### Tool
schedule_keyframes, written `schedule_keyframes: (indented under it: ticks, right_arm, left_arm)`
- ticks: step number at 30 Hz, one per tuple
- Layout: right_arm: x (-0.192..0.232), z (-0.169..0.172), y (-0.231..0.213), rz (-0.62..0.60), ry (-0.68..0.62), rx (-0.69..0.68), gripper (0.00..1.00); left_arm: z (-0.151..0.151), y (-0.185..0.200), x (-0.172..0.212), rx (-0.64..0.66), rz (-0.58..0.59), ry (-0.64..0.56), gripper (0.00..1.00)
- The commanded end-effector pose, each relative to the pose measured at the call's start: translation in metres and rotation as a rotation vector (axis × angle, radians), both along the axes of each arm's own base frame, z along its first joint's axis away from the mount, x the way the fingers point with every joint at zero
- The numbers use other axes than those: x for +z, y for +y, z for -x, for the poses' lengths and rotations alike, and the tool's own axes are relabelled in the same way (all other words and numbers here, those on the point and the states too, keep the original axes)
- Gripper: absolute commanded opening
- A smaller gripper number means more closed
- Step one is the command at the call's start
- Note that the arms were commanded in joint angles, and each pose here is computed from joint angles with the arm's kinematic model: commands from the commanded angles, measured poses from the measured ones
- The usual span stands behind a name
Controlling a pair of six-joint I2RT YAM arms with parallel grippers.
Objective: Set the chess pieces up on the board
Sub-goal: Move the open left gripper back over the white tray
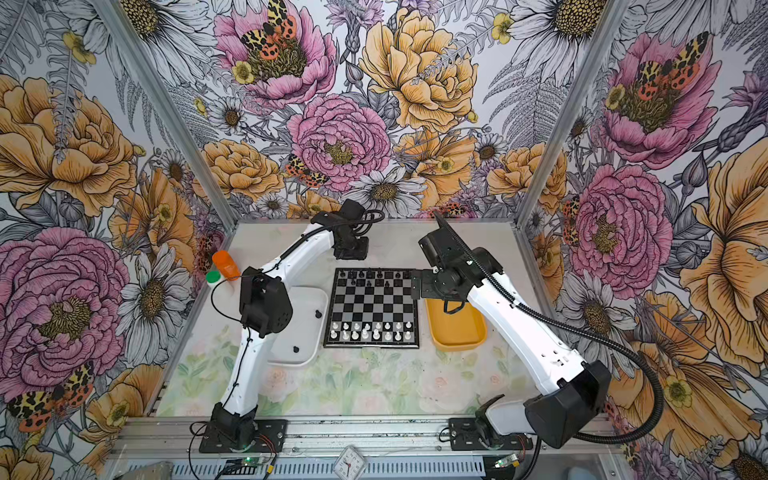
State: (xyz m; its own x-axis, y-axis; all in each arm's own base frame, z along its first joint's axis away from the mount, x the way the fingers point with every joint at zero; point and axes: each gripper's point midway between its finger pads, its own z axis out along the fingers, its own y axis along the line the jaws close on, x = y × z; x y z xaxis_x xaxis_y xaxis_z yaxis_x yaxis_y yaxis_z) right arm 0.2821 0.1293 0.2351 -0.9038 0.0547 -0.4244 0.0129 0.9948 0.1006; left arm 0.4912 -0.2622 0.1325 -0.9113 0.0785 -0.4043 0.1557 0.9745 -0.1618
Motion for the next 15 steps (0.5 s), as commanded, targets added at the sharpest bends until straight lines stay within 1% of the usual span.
schedule_keyframes:
  ticks: [1,4,6,9,13,15]
  right_arm:
    - [0.007,-0.011,0.005,-0.003,-0.027,0.013,1.0]
    - [0.006,-0.015,0.016,-0.016,-0.028,0.046,1.0]
    - [0.006,-0.017,0.025,-0.027,-0.027,0.071,1.0]
    - [0.005,-0.02,0.042,-0.04,-0.032,0.117,1.0]
    - [0.003,-0.022,0.06,-0.049,-0.025,0.17,1.0]
    - [0.003,-0.022,0.068,-0.057,-0.023,0.194,1.0]
  left_arm:
    - [0.006,0.03,0.068,0.066,-0.014,-0.127,0.36]
    - [0.026,0.055,0.081,0.114,-0.051,-0.137,0.37]
    - [0.045,0.074,0.083,0.155,-0.066,-0.122,0.38]
    - [0.081,0.104,0.081,0.213,-0.074,-0.105,0.38]
    - [0.134,0.134,0.054,0.293,-0.037,-0.039,0.39]
    - [0.155,0.141,0.038,0.316,-0.015,-0.009,0.39]
